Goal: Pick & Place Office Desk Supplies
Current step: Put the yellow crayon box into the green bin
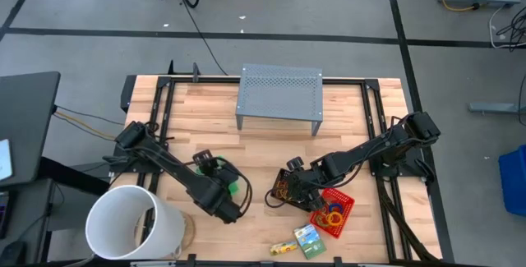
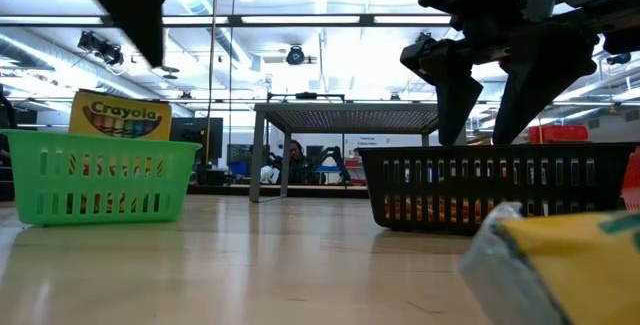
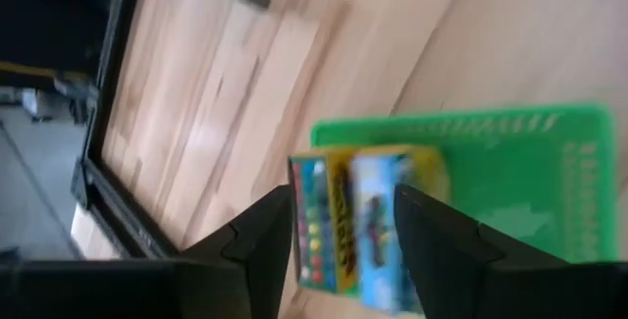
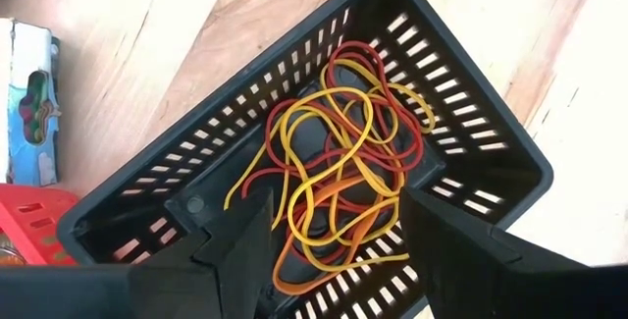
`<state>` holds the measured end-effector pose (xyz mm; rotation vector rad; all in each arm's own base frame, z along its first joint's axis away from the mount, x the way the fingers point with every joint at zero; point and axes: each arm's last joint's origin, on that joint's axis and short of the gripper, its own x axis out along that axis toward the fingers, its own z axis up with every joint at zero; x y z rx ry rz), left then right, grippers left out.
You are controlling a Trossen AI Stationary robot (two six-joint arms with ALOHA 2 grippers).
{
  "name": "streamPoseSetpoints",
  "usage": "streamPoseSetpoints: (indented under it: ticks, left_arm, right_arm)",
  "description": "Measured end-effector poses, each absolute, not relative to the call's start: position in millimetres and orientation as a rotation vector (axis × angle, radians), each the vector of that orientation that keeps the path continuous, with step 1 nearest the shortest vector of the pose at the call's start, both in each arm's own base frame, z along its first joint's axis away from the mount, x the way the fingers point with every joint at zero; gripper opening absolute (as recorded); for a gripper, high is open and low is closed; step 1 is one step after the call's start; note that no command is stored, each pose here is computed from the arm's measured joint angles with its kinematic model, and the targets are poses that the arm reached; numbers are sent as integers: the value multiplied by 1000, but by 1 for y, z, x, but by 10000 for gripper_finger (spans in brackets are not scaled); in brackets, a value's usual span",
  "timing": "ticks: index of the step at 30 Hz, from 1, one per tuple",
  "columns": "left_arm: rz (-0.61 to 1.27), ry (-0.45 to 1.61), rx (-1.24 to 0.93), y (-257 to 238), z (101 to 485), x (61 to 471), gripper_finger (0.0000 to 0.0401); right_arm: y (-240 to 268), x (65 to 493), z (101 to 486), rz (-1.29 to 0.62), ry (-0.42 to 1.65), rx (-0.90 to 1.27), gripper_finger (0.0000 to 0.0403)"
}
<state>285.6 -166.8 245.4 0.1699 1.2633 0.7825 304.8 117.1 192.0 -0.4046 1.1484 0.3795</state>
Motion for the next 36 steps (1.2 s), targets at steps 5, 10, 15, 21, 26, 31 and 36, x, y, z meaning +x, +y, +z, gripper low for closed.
streamPoseSetpoints:
  ticks: [5, 10, 15, 21, 26, 31, 36]
  left_arm:
    - [740, 1180, 193, -170, 265, 294, 185]
    - [703, 1067, 261, -172, 280, 302, 185]
    - [640, 988, 315, -177, 281, 311, 185]
    - [569, 840, 301, -189, 284, 326, 185]
    - [475, 667, 279, -206, 293, 343, 185]
    - [317, 553, 212, -216, 306, 362, 185]
    - [116, 433, 174, -219, 320, 380, 185]
  right_arm:
    - [118, 306, 193, 376, 1129, -406, 231]
    - [120, 305, 193, 406, 1124, -429, 231]
    - [133, 299, 193, 580, 1142, -312, 231]
    - [154, 291, 195, 729, 1145, -169, 231]
    - [165, 290, 197, 755, 1108, -147, 231]
    - [175, 286, 198, 769, 1095, -135, 231]
    - [185, 280, 198, 775, 1109, -132, 231]
